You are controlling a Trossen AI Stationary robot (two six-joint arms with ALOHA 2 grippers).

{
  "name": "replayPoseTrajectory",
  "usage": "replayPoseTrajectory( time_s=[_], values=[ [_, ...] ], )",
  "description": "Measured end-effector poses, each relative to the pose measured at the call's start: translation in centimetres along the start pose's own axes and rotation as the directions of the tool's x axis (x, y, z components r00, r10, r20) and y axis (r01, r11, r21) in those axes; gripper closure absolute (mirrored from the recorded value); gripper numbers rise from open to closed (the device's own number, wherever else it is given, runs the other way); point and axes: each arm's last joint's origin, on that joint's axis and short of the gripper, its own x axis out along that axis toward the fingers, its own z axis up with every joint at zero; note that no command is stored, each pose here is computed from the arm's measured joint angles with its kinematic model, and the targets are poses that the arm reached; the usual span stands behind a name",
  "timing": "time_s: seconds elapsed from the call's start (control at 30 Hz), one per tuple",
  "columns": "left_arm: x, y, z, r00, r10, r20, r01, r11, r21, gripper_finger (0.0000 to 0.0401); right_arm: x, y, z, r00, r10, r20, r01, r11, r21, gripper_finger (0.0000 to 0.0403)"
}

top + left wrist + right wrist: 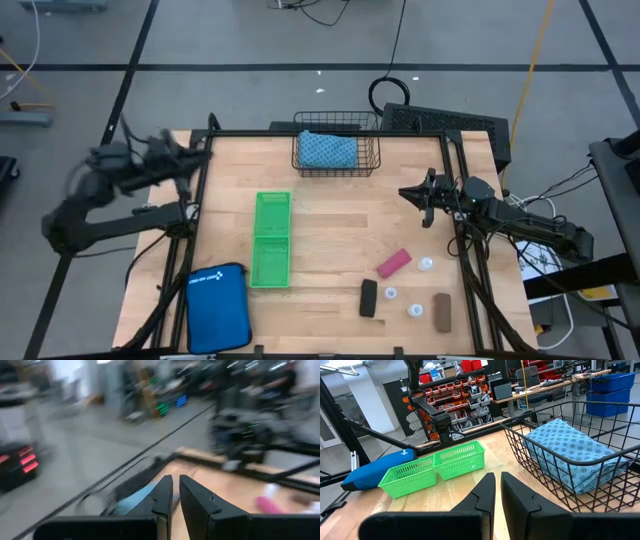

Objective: Pick & Place Medicine items
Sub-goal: Put the pink bandage into the top green bin

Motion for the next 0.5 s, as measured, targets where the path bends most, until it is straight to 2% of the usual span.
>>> replayPoseTrajectory(
  time_s=[0.13,0.37,0.43,0.5],
  values=[
    [2.8,-0.2,-3.9,0.995,-0.093,0.037,0.094,0.995,-0.028,0.0361,0.0,0.0,0.0,1.0,0.0,0.0,0.0,1.0,0.0,0.0383],
    [5.9,-0.1,-9.2,0.992,-0.117,-0.048,0.106,0.975,-0.197,0.0361,0.0,0.0,0.0,1.0,0.0,0.0,0.0,1.0,0.0,0.0383],
    [6.2,-0.4,-10.1,0.979,-0.199,-0.049,0.187,0.965,-0.184,0.0361,0.0,0.0,0.0,1.0,0.0,0.0,0.0,1.0,0.0,0.0383],
    [6.4,-1.0,-10.9,0.944,-0.329,-0.025,0.322,0.937,-0.135,0.0361,0.0,0.0,0.0,1.0,0.0,0.0,0.0,1.0,0.0,0.0383]
  ],
)
